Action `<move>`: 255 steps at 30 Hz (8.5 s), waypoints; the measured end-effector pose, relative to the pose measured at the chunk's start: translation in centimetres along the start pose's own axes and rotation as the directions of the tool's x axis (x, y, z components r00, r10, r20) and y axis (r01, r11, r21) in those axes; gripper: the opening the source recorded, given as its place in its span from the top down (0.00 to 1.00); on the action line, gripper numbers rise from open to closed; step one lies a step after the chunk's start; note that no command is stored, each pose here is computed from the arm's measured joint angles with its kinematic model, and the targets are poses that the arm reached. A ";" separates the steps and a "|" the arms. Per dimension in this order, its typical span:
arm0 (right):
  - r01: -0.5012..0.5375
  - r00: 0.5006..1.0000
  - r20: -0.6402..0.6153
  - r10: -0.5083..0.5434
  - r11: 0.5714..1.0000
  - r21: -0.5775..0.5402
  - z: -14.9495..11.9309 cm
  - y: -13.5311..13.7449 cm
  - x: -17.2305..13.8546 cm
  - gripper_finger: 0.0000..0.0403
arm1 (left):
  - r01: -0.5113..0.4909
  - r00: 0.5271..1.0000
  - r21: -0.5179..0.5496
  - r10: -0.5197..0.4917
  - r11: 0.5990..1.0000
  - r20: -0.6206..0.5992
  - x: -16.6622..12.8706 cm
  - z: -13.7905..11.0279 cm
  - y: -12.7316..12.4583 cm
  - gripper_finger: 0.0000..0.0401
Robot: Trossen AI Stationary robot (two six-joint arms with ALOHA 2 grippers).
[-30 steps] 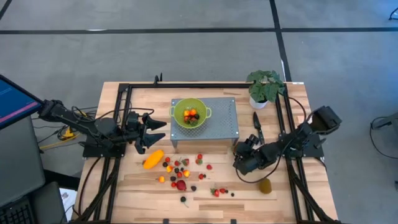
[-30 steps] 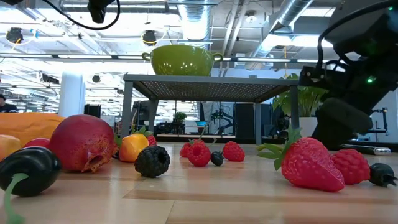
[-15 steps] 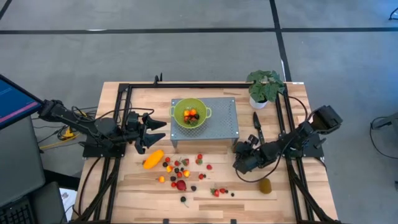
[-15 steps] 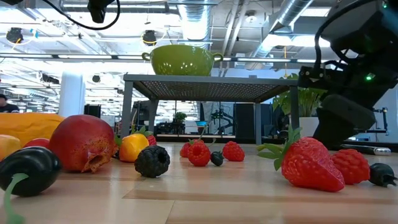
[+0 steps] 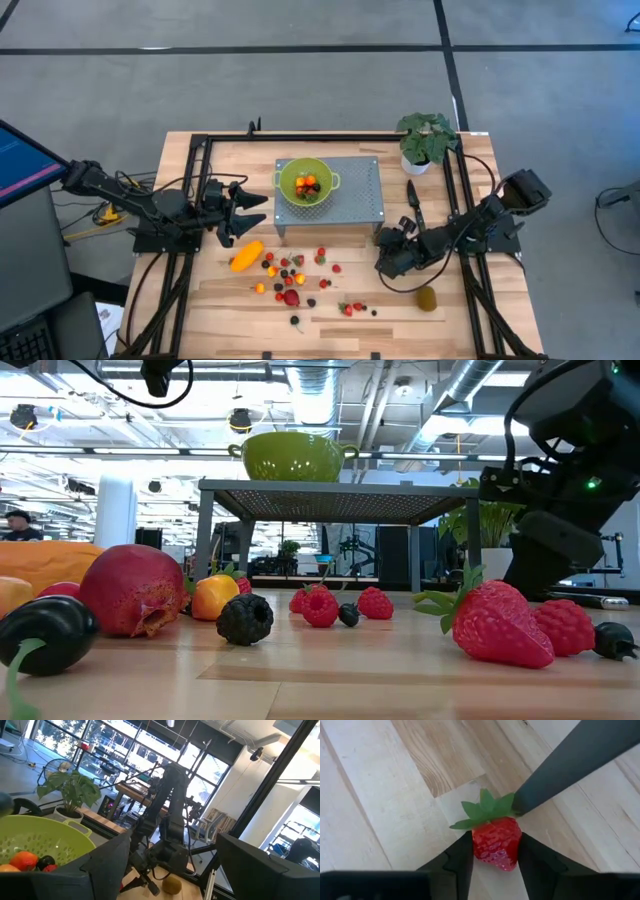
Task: Pick & Place Fruit
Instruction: Put the strawberry into the green strainer bowl on the shelf, then put the red raspberry into the green strainer bowl on the shelf
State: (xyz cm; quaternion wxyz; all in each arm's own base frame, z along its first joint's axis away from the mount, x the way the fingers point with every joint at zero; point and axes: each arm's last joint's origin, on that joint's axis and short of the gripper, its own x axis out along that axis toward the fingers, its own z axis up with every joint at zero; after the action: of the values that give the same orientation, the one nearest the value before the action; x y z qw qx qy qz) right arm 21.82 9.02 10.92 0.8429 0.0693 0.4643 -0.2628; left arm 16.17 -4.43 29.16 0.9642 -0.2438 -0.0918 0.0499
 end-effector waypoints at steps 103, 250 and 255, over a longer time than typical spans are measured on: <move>-0.320 0.933 0.001 0.359 0.833 -0.451 23.5 1.7 -14.4 0.46 | 0.000 1.000 0.000 0.000 1.000 0.000 0.0 0.0 0.0 0.27; -0.158 0.968 0.109 0.227 0.884 -0.440 32.5 -5.0 -3.9 0.77 | 0.009 1.000 -0.012 -0.009 1.000 0.022 0.0 0.2 -0.1 0.27; -0.175 0.970 0.084 0.230 0.891 -0.419 32.3 -5.3 -3.8 0.77 | 0.010 1.000 -0.013 -0.010 1.000 0.023 0.0 0.2 -0.1 0.27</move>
State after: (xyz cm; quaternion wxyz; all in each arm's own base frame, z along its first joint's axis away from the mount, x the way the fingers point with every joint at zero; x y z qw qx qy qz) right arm 41.63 -5.70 32.77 0.8901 -0.0776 0.4429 -0.0744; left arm 16.13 -4.42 29.43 0.9617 -0.2491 -0.1045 0.0471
